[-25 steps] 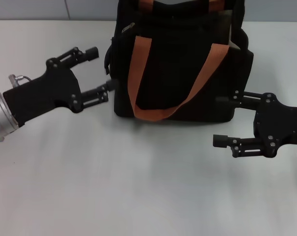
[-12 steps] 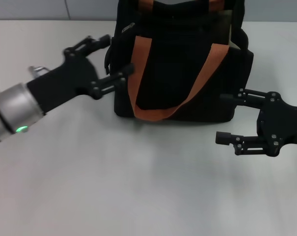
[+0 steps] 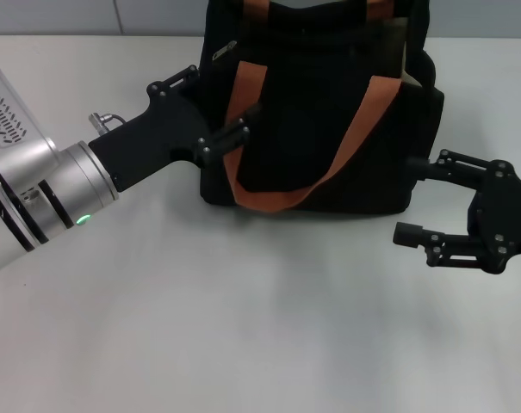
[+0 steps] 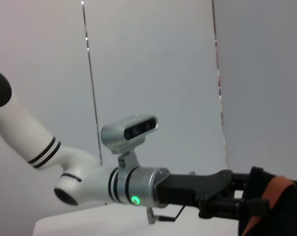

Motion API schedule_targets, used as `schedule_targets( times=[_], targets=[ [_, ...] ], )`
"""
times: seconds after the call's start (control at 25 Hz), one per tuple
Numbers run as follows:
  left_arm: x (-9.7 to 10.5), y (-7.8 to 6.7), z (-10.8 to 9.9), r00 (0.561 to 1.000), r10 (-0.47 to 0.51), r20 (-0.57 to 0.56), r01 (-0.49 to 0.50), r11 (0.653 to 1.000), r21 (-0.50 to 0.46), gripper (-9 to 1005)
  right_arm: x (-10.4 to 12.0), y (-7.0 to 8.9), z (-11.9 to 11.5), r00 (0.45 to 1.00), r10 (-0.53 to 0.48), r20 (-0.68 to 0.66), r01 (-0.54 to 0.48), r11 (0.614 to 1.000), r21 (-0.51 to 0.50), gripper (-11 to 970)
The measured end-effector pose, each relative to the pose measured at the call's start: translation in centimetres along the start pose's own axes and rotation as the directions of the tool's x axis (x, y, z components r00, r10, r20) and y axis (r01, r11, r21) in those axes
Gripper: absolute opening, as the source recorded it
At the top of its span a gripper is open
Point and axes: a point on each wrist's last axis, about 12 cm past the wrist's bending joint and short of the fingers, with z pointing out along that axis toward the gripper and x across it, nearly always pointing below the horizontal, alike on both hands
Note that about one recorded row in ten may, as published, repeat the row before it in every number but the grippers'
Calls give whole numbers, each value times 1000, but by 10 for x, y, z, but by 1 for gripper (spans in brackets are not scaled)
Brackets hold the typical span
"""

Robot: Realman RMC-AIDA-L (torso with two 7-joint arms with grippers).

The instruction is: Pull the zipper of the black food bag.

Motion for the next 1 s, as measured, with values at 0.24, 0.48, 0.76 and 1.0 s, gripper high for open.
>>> schedule_targets(
  times=[0.24, 0.48, 0.76, 1.0],
  targets=[
    [4, -3, -5, 1000, -17, -5, 17, 1000, -17, 541, -2, 1, -6, 999, -5, 48, 3, 999, 37, 826],
    [5, -16, -13, 997, -76, 18, 75, 996, 43, 416, -2, 2, -30, 994, -22, 103, 3, 984, 176, 826],
    [8, -15, -22, 996, -87, 6, 87, 995, 41, 239, 2, 2, -62, 990, -82, 118, 33, 929, 369, 821],
    [7, -15, -23, 996, -85, 8, 84, 996, 40, 122, 13, -10, -50, 992, -94, 88, 45, 895, 445, 817]
  ],
)
